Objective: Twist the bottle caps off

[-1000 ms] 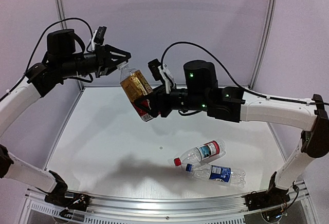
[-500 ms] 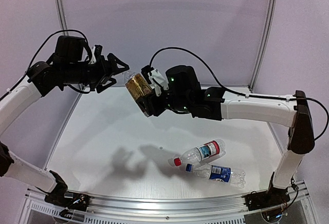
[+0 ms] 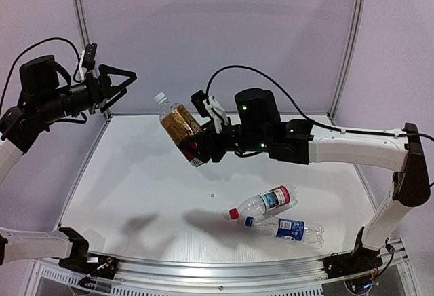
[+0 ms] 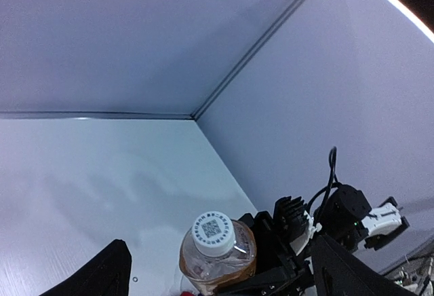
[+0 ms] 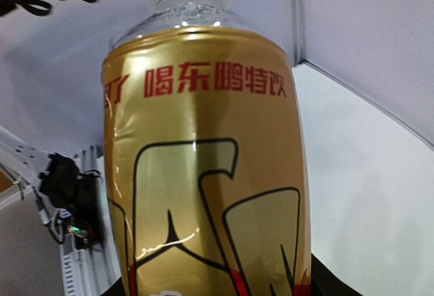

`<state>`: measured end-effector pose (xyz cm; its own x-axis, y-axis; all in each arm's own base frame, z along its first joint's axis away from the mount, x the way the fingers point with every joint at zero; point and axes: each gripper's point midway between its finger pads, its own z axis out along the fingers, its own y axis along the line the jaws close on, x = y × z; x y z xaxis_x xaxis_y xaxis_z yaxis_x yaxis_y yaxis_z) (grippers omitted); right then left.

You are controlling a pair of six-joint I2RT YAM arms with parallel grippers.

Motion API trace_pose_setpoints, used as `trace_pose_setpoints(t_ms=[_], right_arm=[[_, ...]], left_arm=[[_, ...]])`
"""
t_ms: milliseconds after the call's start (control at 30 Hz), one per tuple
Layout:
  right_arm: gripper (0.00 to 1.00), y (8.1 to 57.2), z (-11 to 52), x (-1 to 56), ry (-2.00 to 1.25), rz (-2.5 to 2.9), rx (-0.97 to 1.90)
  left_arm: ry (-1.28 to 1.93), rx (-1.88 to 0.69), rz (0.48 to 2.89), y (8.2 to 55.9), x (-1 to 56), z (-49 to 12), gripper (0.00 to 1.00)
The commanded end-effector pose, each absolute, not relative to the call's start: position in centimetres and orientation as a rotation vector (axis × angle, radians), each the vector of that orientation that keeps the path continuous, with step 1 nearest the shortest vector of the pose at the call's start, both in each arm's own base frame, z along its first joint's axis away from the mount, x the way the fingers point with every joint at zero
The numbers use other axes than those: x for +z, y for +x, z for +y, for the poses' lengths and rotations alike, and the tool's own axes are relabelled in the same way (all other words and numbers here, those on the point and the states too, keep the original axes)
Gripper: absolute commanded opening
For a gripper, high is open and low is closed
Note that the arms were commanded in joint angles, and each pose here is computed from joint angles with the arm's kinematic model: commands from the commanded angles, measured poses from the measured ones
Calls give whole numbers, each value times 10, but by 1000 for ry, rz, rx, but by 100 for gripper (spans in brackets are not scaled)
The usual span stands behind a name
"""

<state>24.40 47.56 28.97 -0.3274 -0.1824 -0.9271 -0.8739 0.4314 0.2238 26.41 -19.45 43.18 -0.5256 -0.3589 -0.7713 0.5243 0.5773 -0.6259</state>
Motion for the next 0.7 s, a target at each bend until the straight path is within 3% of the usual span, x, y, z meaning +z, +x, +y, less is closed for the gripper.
trace_pose_setpoints(t_ms=[0,433,667], right_arm=[[0,208,482,341,-959,1637,1244],[0,195,485,358,-961,1605,1370],[0,195,487,357,-959,1612,1380]], left_arm=[[413,-1269,1684,243,454,-220,90],[526,-1406,1653,243,460,-260,77],[538,-1424,1671,243,455,-273,52]])
